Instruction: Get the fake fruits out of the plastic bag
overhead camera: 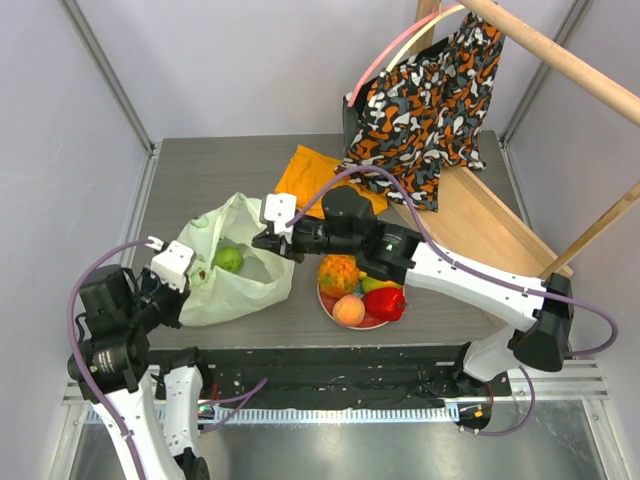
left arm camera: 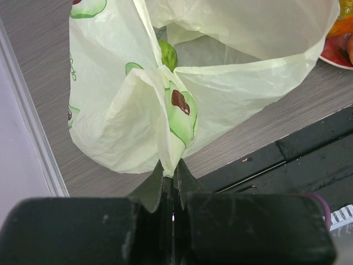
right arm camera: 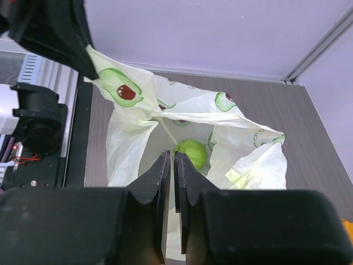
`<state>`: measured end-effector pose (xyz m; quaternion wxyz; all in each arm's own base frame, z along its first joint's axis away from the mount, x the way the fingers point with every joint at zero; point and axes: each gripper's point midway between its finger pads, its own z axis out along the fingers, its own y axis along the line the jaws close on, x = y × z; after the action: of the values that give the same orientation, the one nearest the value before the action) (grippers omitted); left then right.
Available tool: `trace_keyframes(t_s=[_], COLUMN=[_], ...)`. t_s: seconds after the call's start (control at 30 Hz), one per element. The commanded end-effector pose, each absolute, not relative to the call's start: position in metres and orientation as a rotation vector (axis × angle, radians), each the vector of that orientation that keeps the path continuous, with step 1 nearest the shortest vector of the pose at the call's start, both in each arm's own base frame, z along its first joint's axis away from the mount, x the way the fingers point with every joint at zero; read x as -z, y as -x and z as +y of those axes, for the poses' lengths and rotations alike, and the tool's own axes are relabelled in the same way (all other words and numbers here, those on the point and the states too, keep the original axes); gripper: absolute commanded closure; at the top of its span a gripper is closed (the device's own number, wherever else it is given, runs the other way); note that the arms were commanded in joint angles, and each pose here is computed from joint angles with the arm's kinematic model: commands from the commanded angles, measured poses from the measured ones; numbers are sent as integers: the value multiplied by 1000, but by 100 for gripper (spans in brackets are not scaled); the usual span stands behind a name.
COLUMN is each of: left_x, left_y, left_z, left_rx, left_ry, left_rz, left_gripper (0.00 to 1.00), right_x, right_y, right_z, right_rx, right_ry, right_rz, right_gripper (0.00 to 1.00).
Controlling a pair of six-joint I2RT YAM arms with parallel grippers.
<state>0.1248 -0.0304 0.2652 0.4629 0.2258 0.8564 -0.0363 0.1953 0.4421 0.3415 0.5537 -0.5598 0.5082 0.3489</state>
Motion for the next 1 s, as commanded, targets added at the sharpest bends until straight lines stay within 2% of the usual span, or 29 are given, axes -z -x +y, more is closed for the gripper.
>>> trace_keyframes(t_s=[0.0,0.1,0.13,0.17,0.27,0.3,0.37,0.5,0.6,0.7,0.83,0.97], left_x=[-251,-244,-240,-235,-222,-216,-207,-181,-173,-172,-170,-172], left_y=[-104,-86,-82,-76,-73,-74,-75,-64,-58,-57,-58,-59], left_z=[-41,-42,-42,-43,-44,-44,-39,-26,-16,-8,-2,-1], left_rx=[191,199,202,212,227,238,213,168,100,41,13,16], left_ry=[-582,-678,-704,-724,-754,-759,-759,-806,-840,-885,-929,-919], left_rz=[2202,2257,2273,2291,2307,2313,2337,2431,2467,2473,2491,2498], left_gripper=[100,100,100,100,100,100,100,100,100,100,100,100], right_x=[-306,-291,-290,-292,-246,-221,-197,-137,-128,-140,-163,-170], right_y=[-187,-208,-214,-222,-247,-247,-230,-167,-156,-174,-202,-219], right_z=[442,459,467,475,501,510,515,509,500,498,505,522], right_rx=[-835,-810,-825,-824,-820,-827,-856,-848,-841,-756,-690,-701], right_ry=[1389,1315,1269,1222,1133,1149,1245,1534,1506,1424,1317,1270], right_rz=[1249,1311,1333,1334,1500,1553,1566,1528,1545,1535,1509,1503], right_gripper=[84,81,77,69,58,58,58,58,56,53,38,31])
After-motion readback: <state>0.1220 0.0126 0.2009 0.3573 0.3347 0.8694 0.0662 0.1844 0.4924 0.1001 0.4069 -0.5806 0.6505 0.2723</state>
